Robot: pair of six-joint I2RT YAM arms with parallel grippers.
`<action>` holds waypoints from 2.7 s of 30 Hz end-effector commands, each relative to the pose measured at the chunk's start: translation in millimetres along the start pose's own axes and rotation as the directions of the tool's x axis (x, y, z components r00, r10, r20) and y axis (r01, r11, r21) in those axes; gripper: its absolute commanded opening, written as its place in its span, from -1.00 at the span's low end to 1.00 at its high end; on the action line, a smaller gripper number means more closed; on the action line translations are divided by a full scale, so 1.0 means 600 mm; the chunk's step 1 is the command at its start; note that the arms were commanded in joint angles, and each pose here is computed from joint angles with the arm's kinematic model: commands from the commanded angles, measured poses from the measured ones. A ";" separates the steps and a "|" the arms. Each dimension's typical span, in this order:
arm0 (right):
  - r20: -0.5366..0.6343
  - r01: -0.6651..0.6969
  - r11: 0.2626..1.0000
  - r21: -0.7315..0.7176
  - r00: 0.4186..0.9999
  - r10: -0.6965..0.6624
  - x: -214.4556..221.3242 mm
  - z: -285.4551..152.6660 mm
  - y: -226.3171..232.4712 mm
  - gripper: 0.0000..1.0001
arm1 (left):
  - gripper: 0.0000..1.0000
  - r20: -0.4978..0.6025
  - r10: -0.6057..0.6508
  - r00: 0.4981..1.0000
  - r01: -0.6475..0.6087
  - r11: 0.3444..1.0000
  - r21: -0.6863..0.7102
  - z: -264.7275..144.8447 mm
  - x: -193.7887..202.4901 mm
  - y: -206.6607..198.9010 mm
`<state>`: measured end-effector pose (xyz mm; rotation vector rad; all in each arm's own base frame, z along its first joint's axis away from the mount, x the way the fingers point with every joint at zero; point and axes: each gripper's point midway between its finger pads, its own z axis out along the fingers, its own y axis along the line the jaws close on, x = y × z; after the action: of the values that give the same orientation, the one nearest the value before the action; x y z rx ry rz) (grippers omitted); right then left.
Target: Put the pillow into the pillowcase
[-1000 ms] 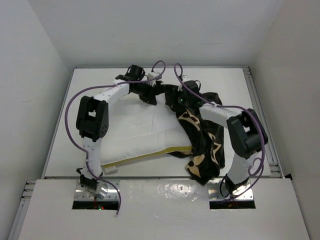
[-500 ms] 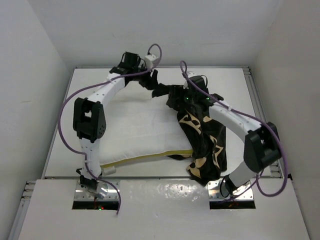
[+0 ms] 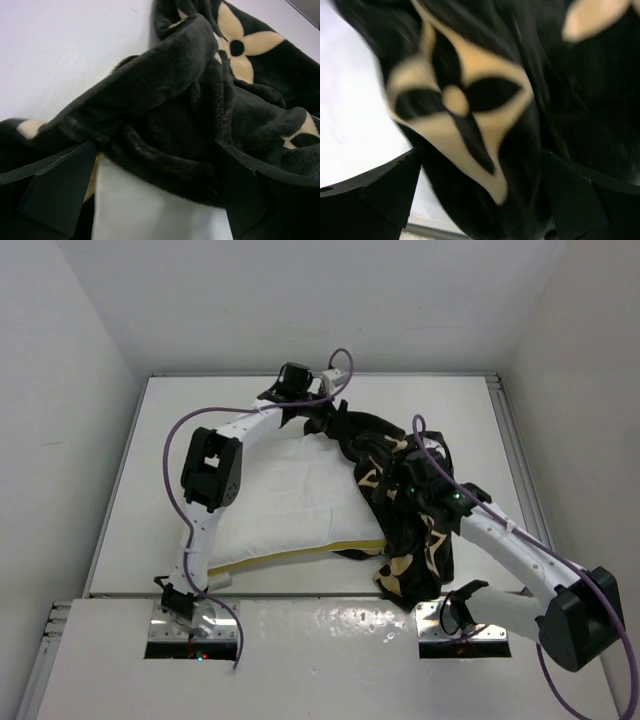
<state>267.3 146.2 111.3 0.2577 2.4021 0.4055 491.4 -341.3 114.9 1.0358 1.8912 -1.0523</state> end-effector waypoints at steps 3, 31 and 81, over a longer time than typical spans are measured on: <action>0.006 -0.103 0.993 -0.058 0.995 0.104 0.038 0.001 0.009 0.98 | 0.99 0.068 0.139 0.988 -0.143 0.988 0.053 0.037 -0.047 -0.048; 0.172 0.015 0.998 -0.056 0.985 -0.005 -0.424 0.295 0.103 0.91 | -0.36 -0.431 -0.064 0.900 -0.079 0.948 -0.307 -0.236 0.132 0.022; -0.133 0.033 0.998 -0.057 0.990 -0.040 0.018 0.304 0.349 -1.00 | -1.00 -0.282 -0.235 0.930 0.164 0.954 -0.251 -0.282 0.302 0.036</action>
<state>381.1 369.6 41.7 0.0124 2.5502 0.2947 426.5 -115.0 10.9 0.8705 2.3440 -0.6555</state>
